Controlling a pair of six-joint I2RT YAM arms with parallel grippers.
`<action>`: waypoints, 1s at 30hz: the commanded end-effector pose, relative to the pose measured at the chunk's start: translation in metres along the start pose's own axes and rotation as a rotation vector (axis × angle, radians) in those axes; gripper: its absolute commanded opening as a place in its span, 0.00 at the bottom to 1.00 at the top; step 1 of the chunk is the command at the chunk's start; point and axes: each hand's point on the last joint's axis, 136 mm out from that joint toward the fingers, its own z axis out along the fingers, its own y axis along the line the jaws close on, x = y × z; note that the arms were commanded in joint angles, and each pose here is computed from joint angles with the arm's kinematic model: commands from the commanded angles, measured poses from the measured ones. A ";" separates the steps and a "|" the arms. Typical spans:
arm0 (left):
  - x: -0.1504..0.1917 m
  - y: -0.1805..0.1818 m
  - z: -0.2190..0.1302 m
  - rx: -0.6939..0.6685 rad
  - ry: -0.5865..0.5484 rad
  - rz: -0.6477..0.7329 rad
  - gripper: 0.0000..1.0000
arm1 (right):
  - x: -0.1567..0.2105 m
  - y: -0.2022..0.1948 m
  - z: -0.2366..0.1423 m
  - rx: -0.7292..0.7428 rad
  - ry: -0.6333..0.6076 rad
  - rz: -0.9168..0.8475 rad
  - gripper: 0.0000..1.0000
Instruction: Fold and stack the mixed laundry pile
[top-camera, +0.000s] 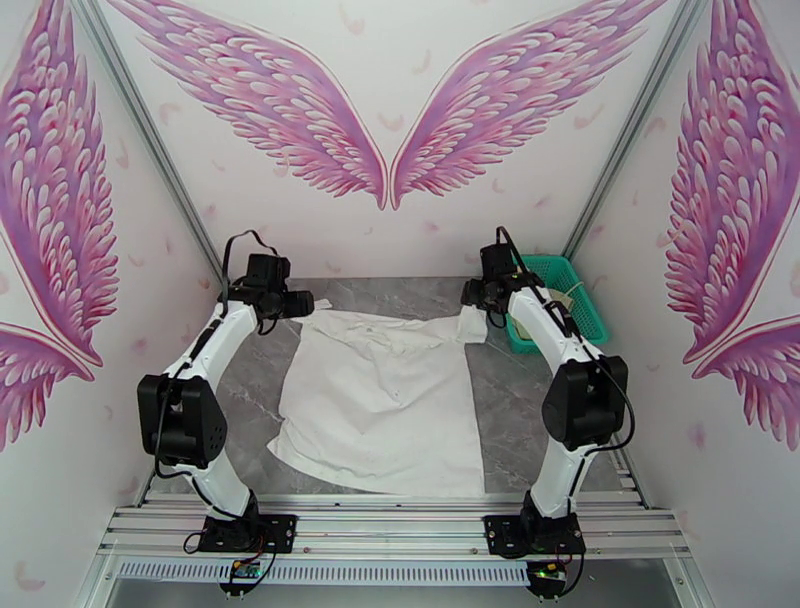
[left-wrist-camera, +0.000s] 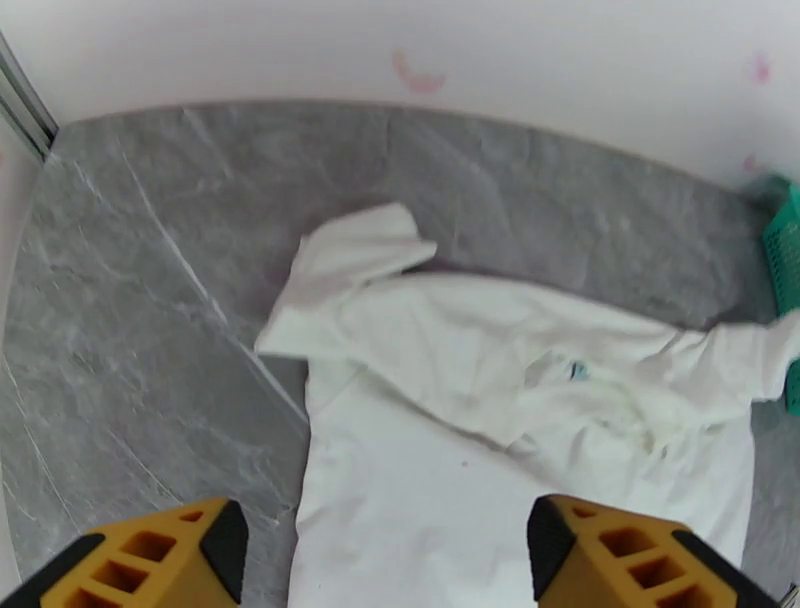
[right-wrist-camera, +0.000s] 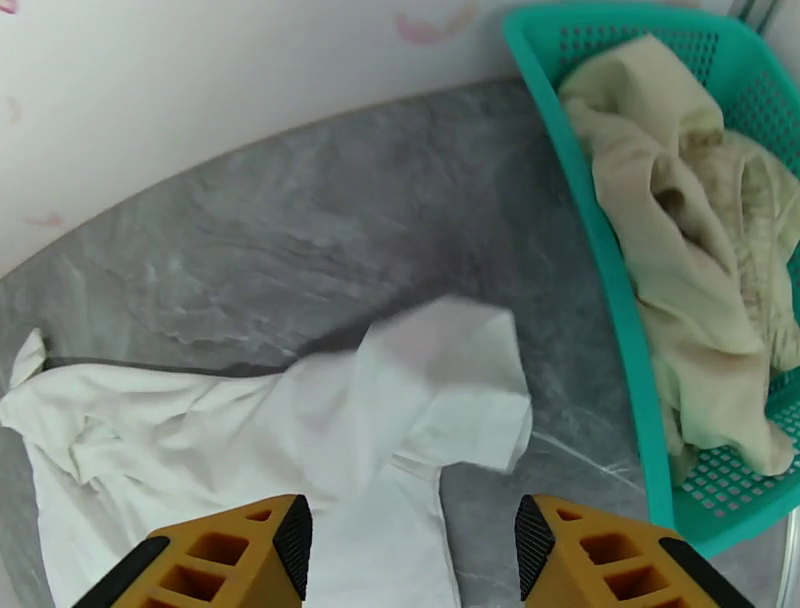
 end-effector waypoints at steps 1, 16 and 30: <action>-0.003 -0.015 -0.020 0.041 -0.077 -0.003 0.81 | -0.012 0.009 -0.024 -0.052 -0.072 -0.001 0.68; 0.185 0.026 -0.011 -0.180 0.184 -0.083 0.93 | 0.109 0.153 0.039 -0.236 0.134 -0.465 0.77; 0.212 0.033 0.014 -0.198 0.220 -0.133 0.86 | 0.094 0.175 0.109 -0.083 0.123 -0.434 0.19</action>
